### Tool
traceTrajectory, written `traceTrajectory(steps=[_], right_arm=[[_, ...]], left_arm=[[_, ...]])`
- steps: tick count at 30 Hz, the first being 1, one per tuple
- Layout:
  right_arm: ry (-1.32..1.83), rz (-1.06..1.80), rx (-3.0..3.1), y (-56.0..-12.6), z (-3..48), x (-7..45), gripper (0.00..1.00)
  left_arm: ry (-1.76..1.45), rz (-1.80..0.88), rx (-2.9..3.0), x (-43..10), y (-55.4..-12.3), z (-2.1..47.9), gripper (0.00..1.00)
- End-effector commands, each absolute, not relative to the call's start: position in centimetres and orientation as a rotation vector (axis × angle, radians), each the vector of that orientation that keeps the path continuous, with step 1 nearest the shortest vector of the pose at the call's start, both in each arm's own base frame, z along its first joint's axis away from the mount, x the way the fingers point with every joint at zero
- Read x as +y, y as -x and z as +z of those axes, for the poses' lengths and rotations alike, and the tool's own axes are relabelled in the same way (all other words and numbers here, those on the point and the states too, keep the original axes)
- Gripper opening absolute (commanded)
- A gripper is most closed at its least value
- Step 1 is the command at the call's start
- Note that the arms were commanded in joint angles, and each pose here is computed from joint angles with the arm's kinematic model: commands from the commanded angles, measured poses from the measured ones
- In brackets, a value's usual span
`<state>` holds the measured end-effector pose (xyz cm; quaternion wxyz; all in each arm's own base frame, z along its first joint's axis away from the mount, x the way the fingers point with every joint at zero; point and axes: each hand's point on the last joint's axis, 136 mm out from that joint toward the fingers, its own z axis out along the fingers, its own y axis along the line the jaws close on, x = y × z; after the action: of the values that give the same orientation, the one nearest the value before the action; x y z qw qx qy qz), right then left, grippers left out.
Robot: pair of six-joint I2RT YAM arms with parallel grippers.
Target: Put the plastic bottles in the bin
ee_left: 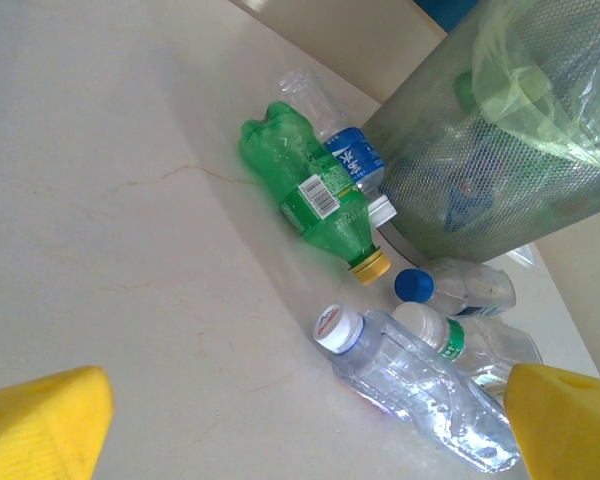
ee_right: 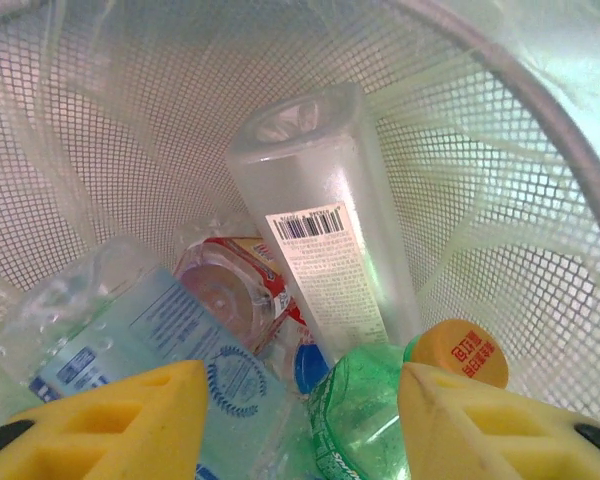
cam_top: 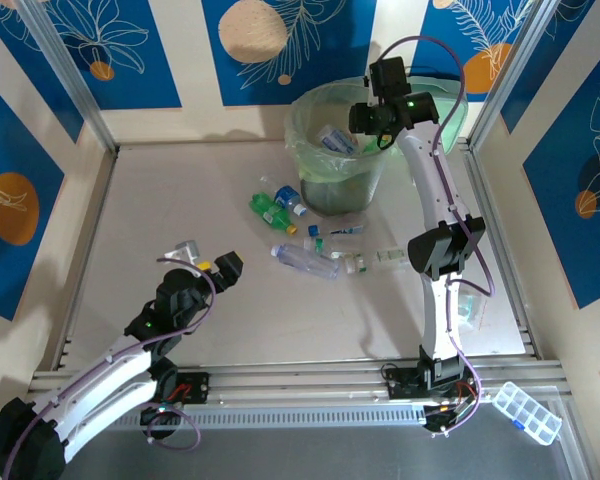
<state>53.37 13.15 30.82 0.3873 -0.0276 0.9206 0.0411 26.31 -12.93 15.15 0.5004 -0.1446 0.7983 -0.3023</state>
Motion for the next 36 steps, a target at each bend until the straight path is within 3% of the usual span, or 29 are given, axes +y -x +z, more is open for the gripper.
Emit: traceTrajectory(steps=[1,4,16,20,23,30,36], right_arm=[[0.133,0.108,2.305,-54.0,31.5,14.3,0.50],[0.169,0.133,2.350,-54.1,29.5,15.3,0.45],[0.264,0.105,2.500,-53.9,23.3,16.3,0.44],[0.281,0.073,2.511,-53.9,22.7,16.4,0.37],[0.249,0.015,2.431,-53.7,26.2,15.8,0.35],[0.217,0.159,2.141,-50.4,37.9,17.1,0.49],[0.264,0.176,2.063,-46.5,42.0,18.9,0.51]], left_arm=[[0.352,-0.724,1.893,-12.7,-26.7,16.8,1.00],[0.348,-0.719,1.894,-12.8,-26.7,16.8,1.00],[0.345,-0.696,1.905,-12.7,-26.9,16.4,1.00],[0.353,-0.668,1.901,-12.2,-26.9,16.4,1.00],[0.381,-0.611,1.915,-11.4,-26.9,16.0,0.99],[0.390,-0.608,1.945,-11.4,-26.7,16.2,0.99],[0.424,-0.617,1.960,-11.4,-26.7,15.9,0.99]])
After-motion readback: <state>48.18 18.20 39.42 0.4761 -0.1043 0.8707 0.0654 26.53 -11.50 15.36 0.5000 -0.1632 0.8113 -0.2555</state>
